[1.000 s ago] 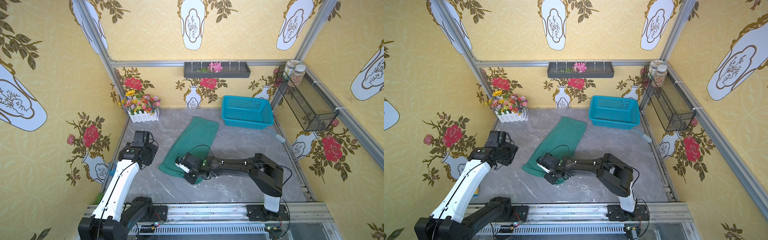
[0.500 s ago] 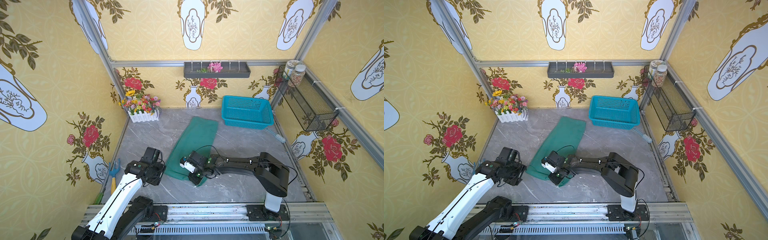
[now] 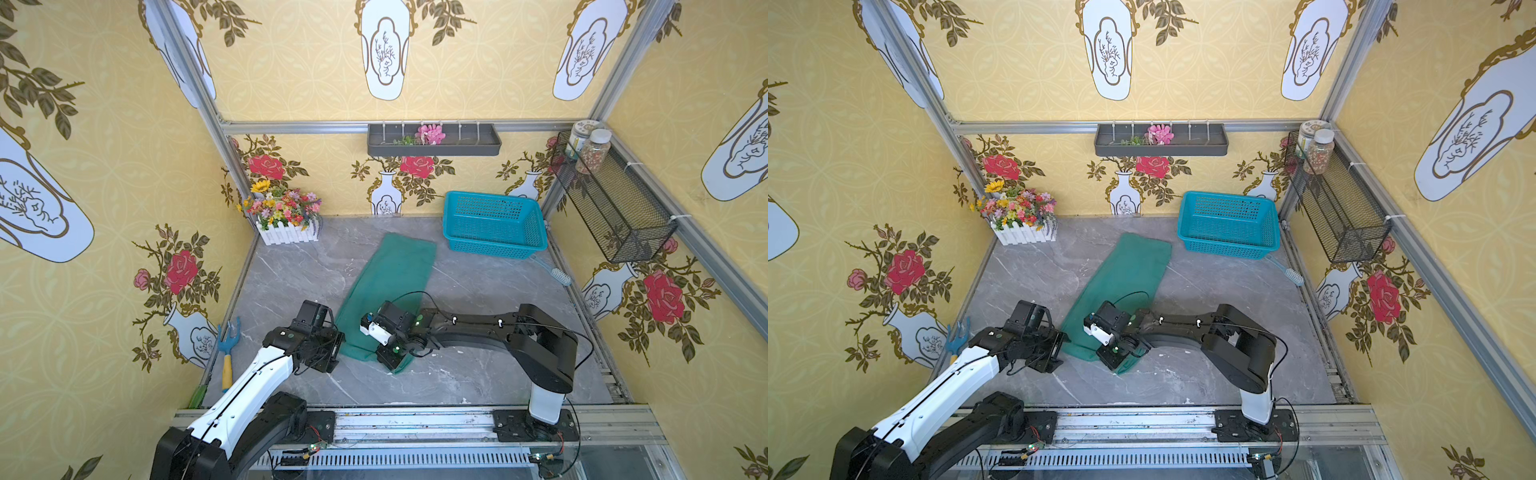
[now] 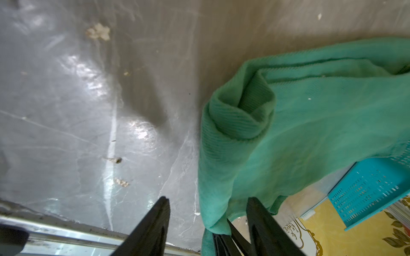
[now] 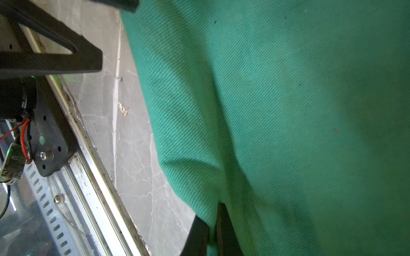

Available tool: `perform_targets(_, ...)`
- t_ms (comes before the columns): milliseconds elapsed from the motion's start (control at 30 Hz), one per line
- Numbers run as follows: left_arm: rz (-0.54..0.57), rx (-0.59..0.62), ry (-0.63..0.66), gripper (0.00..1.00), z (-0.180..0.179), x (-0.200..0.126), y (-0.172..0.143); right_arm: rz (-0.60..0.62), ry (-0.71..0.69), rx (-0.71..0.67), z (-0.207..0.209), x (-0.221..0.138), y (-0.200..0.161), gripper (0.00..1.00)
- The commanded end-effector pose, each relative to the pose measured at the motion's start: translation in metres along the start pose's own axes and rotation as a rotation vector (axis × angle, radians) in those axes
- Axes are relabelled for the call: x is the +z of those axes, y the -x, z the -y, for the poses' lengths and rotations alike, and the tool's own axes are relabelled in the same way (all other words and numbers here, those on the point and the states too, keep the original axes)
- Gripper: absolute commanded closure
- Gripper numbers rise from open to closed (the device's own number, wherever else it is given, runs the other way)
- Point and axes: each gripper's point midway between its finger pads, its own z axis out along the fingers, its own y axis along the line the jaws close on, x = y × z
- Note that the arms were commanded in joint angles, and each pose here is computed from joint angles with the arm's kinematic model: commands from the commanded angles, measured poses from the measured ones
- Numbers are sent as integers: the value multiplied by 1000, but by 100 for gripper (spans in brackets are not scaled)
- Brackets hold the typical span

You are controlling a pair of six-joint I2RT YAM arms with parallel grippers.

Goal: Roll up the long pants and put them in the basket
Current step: Roll the long pant at the center of the board.

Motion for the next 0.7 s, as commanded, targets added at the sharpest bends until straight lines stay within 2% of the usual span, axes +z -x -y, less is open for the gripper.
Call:
perform_targets(0,-14,10,2,40,4,11,-7,10,5,4,-2,-4,4,90)
perform_targets(100,-23,26,20,41,6,20,-14,16,5,8,-1,-5,5,89)
perform_targets(367,3,24,17,47,17,32,-8,28,15,-6,-5,-13,2,88)
perform_targets(467,-18,33,30,54,17,41,-10,16,14,-5,-4,-12,-3,87)
perform_targets(667,-32,44,40,76,21,47,-11,4,2,4,-2,-10,-10,83)
